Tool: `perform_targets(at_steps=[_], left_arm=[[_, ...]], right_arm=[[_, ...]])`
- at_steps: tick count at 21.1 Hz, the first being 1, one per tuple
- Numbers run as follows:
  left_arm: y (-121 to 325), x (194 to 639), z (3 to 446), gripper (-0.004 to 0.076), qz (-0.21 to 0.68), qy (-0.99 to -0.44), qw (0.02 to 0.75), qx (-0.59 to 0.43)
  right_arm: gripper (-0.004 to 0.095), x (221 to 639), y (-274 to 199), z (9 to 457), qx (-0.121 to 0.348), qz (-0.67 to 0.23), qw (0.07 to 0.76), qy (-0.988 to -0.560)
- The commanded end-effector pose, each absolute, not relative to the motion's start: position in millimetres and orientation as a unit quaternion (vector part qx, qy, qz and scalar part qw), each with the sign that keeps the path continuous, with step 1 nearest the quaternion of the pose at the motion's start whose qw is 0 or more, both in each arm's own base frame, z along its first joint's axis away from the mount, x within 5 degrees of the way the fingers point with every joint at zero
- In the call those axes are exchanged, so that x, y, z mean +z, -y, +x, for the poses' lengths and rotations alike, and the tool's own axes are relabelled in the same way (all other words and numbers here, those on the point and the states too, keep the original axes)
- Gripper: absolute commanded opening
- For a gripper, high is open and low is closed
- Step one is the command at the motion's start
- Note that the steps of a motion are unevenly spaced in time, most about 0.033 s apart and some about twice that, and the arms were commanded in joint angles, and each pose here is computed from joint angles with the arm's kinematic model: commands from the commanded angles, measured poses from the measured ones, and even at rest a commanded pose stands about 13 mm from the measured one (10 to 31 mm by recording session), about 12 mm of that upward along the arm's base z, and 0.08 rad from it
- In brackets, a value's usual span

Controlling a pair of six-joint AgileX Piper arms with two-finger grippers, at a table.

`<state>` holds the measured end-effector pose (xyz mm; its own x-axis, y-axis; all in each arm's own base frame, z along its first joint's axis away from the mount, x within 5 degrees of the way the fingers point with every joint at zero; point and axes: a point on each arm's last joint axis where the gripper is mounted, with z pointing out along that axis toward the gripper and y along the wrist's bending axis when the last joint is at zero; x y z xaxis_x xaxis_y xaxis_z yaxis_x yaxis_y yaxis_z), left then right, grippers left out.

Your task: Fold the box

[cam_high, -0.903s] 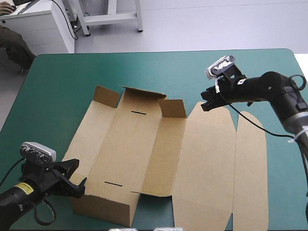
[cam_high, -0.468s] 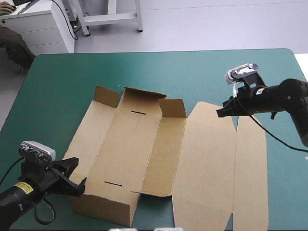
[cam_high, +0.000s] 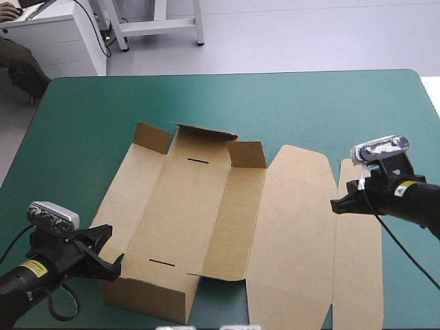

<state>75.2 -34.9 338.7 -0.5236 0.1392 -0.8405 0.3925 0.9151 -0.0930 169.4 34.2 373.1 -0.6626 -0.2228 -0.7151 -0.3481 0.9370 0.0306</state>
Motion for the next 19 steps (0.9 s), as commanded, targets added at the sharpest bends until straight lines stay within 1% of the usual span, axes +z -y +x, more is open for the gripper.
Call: perform_targets(at_steps=[1,3,6,10,12,13,15,16,18,19], left_arm=[[35.9,351.8,78.4,-0.0008,0.143,-0.845,0.493,-0.147],[36.0,351.9,78.4,-0.0008,0.143,-0.845,0.493,-0.148],[36.2,351.0,81.8,-0.0008,0.142,-0.849,0.488,-0.148],[38.6,361.4,100.3,-0.0008,0.150,-0.864,0.457,-0.151],[39.8,373.3,119.5,-0.0003,0.153,-0.870,0.445,-0.149],[40.7,379.7,132.3,0.0044,0.157,-0.873,0.438,-0.147],[42.4,387.8,151.6,0.0219,0.159,-0.877,0.429,-0.148],[43.1,391.1,162.5,0.0366,0.158,-0.879,0.424,-0.148],[44.4,393.6,175.5,0.0624,0.158,-0.884,0.412,-0.151],[45.3,393.7,181.5,0.0688,0.159,-0.890,0.398,-0.155]], right_arm=[[-0.0011,377.4,-26.6,154.0,0.059,-0.130,0.418,-0.897],[-0.0012,369.7,-24.0,146.1,0.050,-0.124,0.413,-0.901],[-0.0020,358.7,-22.8,134.9,0.050,-0.120,0.409,-0.903],[-0.0020,355.5,-22.2,126.4,0.050,-0.122,0.408,-0.903],[-0.0020,355.8,-22.1,124.4,0.050,-0.122,0.408,-0.904],[-0.0020,356.1,-22.0,122.8,0.050,-0.123,0.408,-0.903],[-0.0020,355.7,-21.9,120.6,0.050,-0.123,0.409,-0.903],[-0.0020,355.1,-21.9,120.1,0.051,-0.123,0.405,-0.905],[-0.0020,355.1,-21.9,120.1,0.051,-0.123,0.405,-0.905],[-0.0020,355.1,-21.9,120.1,0.051,-0.123,0.405,-0.905]])
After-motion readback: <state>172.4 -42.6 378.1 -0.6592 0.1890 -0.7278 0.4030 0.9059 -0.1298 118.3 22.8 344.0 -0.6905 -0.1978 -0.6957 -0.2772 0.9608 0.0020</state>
